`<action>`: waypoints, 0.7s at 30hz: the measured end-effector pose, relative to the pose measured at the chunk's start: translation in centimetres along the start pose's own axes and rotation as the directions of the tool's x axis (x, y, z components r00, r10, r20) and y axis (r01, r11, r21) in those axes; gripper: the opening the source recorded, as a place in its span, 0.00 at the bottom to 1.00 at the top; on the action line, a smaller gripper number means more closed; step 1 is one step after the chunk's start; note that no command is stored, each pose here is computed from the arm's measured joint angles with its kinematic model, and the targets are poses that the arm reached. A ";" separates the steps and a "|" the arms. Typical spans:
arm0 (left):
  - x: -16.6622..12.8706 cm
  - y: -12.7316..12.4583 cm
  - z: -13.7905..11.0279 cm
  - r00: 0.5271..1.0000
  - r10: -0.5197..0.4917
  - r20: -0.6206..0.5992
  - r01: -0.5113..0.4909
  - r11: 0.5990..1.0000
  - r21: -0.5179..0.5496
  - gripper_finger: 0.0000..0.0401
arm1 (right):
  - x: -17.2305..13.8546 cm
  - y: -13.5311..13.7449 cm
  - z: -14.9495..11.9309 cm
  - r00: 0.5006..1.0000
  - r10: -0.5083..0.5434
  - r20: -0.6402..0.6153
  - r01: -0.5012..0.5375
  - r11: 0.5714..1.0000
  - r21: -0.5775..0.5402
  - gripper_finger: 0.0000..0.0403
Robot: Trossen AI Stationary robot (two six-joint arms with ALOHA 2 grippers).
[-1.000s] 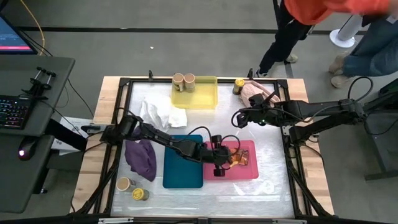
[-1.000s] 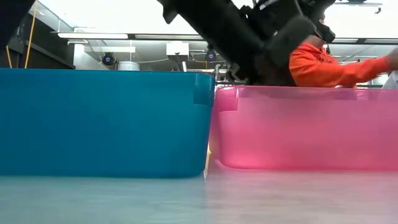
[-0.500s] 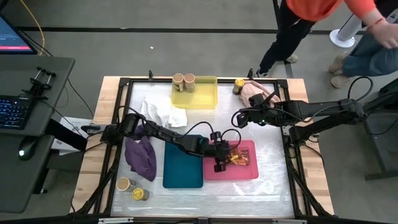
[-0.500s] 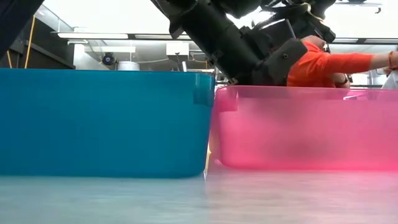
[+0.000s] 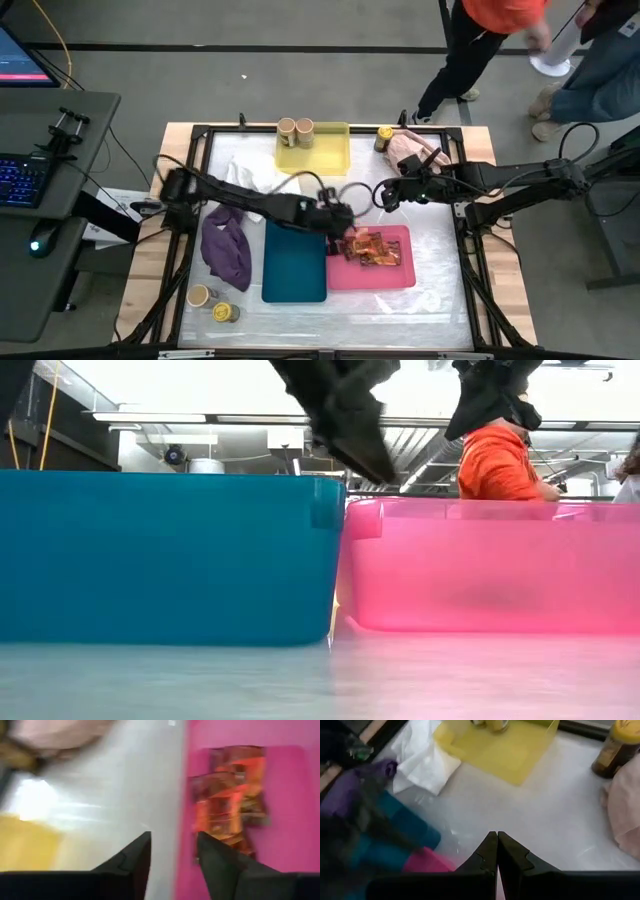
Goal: Sort spices by type
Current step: Put the bottom yellow seasoning bottle into the blue bin
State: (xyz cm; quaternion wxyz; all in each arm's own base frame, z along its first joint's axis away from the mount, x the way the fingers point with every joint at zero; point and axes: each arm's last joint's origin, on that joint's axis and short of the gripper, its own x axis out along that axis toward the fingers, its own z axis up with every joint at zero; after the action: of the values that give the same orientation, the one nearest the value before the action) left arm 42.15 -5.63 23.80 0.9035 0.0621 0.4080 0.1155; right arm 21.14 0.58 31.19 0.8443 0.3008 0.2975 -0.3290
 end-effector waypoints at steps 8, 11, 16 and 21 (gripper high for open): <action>-8.4 4.5 -5.4 0.985 0.126 0.121 -0.093 0.965 -0.244 0.03 | -0.5 0.4 -1.1 0.999 0.006 -0.032 -0.008 0.999 -0.047 0.00; -12.5 4.9 -8.2 0.976 0.081 0.204 -0.002 0.933 -0.359 0.01 | -0.6 0.5 -1.2 1.000 0.008 -0.024 -0.009 0.999 -0.050 0.00; -19.1 4.4 -11.0 0.929 -0.098 0.356 0.230 0.909 -0.347 0.02 | -0.6 0.6 -1.1 1.000 0.018 -0.016 -0.017 1.000 0.001 0.00; -23.4 3.6 -12.0 0.875 -0.345 0.339 0.437 0.864 -0.250 0.03 | -0.6 0.8 -0.9 0.999 0.037 -0.002 -0.037 0.999 0.009 0.00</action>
State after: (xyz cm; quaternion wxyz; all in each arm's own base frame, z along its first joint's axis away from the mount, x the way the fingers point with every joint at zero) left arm 17.58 -7.96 33.58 0.9546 -0.1537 0.2546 -0.0179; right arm 21.09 1.96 31.25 0.8485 0.3102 0.2915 -0.3143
